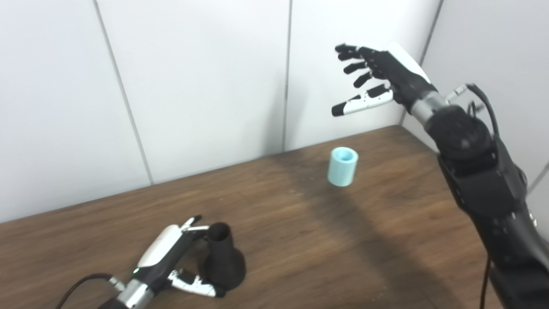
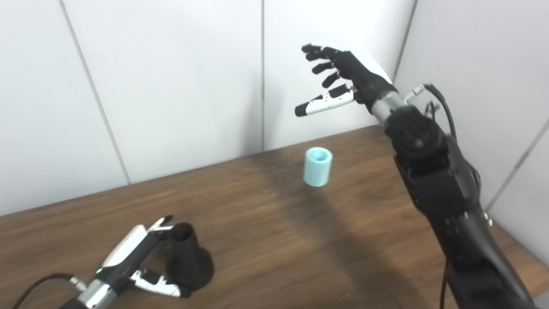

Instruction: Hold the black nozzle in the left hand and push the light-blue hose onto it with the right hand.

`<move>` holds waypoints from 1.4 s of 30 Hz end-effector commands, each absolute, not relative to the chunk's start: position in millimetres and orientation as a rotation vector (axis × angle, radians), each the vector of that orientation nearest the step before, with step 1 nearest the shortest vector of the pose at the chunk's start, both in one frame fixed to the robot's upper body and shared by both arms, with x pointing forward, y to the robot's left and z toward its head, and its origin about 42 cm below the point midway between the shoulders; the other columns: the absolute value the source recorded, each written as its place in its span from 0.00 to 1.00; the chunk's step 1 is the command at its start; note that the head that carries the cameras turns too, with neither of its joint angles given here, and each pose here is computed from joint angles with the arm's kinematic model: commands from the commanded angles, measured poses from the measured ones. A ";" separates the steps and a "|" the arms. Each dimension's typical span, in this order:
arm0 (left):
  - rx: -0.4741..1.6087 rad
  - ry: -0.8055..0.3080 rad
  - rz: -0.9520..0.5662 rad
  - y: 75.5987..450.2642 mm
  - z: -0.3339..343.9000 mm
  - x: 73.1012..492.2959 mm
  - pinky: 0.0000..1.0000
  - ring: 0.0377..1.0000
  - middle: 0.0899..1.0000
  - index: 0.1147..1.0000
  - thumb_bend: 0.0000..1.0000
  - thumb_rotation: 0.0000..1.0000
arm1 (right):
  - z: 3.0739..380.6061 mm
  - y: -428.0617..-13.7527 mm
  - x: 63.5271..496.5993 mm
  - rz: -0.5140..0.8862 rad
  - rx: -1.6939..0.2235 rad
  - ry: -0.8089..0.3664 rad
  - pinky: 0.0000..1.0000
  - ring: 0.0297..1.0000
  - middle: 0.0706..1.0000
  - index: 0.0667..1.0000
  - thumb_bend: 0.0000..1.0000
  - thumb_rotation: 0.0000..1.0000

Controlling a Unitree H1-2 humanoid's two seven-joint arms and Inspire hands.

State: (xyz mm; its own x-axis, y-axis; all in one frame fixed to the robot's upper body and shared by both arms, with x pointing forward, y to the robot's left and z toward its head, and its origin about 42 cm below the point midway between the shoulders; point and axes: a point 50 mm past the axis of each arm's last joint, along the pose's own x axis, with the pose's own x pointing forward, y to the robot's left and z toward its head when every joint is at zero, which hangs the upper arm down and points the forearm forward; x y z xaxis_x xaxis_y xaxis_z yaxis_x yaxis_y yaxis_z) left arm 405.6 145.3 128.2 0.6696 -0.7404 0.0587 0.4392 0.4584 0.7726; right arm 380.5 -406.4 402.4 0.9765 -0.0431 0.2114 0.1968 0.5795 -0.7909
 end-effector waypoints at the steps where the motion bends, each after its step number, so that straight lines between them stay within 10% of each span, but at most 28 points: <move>1: 0.980 -0.141 -0.894 186.7 57.8 373.4 1.00 0.64 0.46 0.40 0.52 0.00 | 432.1 -410.8 386.5 -0.159 -1.006 -0.181 0.66 0.81 0.87 0.84 0.84 0.23; 16: 0.952 -0.117 -0.898 198.5 56.9 373.9 1.00 0.64 0.45 0.40 0.52 0.00 | 405.3 -439.4 433.3 0.007 -1.107 0.178 0.79 0.90 0.91 0.87 0.89 0.17; 42: 0.938 -0.101 -0.900 201.7 56.5 374.6 1.00 0.64 0.46 0.40 0.52 0.00 | 363.2 -412.7 470.9 0.089 -1.195 0.294 0.86 0.96 0.96 0.90 0.96 0.13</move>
State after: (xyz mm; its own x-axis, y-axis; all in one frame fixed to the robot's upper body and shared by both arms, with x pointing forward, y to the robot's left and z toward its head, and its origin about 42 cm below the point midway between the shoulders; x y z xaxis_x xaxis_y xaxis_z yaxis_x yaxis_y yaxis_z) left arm 408.9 158.1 124.3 0.6634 -0.7455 0.0650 0.4615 0.4760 0.7487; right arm 467.5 -410.9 330.2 0.9274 -0.0845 -0.3644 -0.3034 0.3999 -0.8649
